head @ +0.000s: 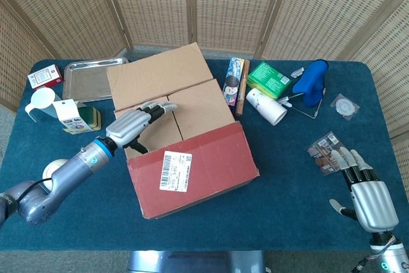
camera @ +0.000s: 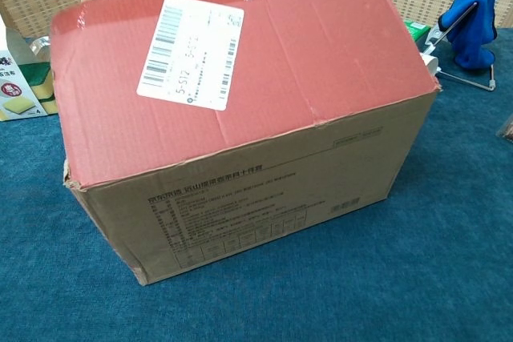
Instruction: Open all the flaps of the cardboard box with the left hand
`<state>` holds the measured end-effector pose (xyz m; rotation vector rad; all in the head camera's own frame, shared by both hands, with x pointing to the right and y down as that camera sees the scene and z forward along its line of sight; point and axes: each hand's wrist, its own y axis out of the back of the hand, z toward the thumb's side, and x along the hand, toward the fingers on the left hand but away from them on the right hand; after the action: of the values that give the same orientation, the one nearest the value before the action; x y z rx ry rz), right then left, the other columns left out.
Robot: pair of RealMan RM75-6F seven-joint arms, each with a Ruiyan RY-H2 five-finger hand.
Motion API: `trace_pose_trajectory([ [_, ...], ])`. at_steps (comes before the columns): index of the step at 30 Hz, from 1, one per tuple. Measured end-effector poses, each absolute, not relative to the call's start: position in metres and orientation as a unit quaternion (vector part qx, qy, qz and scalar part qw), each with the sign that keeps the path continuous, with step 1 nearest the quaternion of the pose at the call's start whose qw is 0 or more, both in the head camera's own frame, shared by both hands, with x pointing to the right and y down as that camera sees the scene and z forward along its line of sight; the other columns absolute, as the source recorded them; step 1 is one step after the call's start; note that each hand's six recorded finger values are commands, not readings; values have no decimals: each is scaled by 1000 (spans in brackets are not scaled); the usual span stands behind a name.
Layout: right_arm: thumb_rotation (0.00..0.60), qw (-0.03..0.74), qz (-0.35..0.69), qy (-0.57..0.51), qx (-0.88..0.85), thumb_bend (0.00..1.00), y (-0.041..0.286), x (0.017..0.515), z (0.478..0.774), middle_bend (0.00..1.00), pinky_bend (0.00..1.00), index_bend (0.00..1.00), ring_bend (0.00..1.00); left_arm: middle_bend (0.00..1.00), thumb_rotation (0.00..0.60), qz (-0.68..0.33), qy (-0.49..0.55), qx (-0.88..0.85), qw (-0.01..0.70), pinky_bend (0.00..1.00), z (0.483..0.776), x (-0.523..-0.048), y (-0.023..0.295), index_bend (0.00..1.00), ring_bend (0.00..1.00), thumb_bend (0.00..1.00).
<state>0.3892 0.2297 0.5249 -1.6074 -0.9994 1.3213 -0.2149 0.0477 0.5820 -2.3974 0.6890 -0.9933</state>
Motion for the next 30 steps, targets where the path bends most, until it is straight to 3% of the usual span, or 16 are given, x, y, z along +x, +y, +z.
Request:
trace_pose_trajectory([
  [7,600,404,522,-397,-638,0,230,389,524,0,228,0,0,0,600,-318,261,-891,192,0,562,-207,51,13,0,480],
  [30,600,401,518,-397,-643,0,230,388,522,0,228,0,0,0,600,-219,232,-946,52,23,539,-156,83,13,0,480],
])
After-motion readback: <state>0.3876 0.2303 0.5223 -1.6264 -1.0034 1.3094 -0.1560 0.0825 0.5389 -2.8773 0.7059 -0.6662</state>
